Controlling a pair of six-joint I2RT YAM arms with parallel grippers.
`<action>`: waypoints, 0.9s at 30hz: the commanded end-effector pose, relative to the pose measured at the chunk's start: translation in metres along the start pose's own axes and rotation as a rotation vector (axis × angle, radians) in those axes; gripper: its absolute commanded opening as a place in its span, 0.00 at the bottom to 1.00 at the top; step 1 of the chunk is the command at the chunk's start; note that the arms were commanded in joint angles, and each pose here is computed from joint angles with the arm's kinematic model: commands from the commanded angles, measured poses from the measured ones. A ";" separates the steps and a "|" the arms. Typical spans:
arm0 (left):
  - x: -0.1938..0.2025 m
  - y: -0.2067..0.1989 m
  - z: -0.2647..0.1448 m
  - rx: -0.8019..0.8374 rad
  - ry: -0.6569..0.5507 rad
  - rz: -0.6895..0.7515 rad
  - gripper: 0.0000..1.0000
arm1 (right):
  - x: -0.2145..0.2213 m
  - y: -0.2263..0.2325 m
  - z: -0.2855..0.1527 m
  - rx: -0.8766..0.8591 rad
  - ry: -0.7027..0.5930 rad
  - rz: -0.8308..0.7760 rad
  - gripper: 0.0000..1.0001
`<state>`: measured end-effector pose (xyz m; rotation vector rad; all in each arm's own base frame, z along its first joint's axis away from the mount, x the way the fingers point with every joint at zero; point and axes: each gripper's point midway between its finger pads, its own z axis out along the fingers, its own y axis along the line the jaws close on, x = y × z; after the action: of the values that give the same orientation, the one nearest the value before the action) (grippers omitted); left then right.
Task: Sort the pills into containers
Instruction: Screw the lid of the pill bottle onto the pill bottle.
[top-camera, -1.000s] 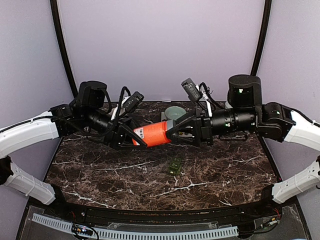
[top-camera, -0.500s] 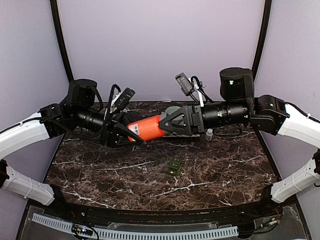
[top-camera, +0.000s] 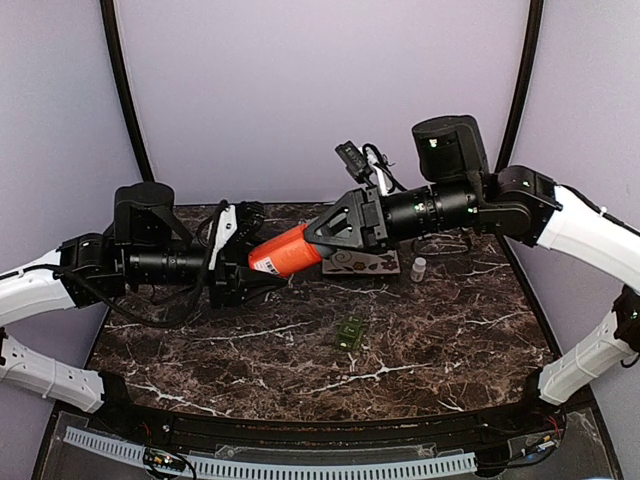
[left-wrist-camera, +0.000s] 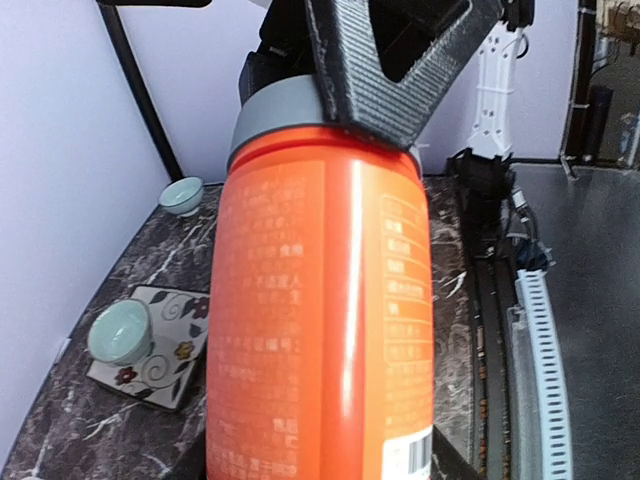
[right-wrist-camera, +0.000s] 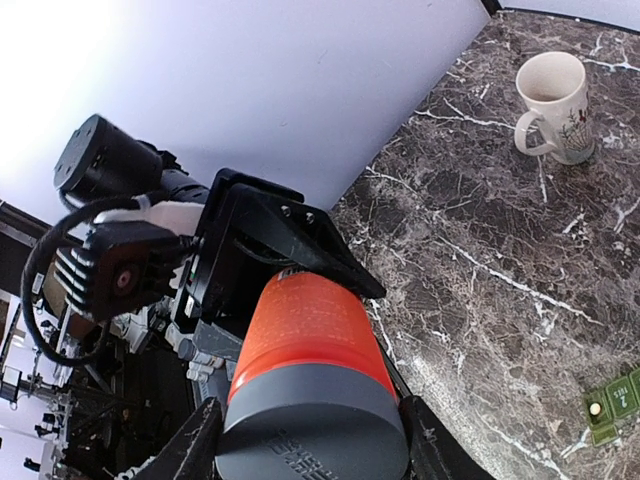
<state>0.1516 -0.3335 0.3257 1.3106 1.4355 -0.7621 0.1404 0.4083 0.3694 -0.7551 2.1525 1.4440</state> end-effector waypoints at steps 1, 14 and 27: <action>-0.056 0.023 0.002 -0.220 -0.191 0.219 0.00 | 0.024 -0.011 0.039 -0.006 0.127 0.090 0.05; -0.085 0.035 -0.011 -0.595 -0.271 0.430 0.00 | 0.027 -0.032 0.053 0.083 0.166 0.173 0.03; -0.105 0.025 -0.016 -0.963 -0.334 0.618 0.00 | 0.025 -0.059 0.065 0.156 0.142 0.253 0.01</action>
<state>0.2127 -0.3322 0.3205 1.0045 1.1678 0.3685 0.1780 0.4101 0.3534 -0.5184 2.3370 1.3575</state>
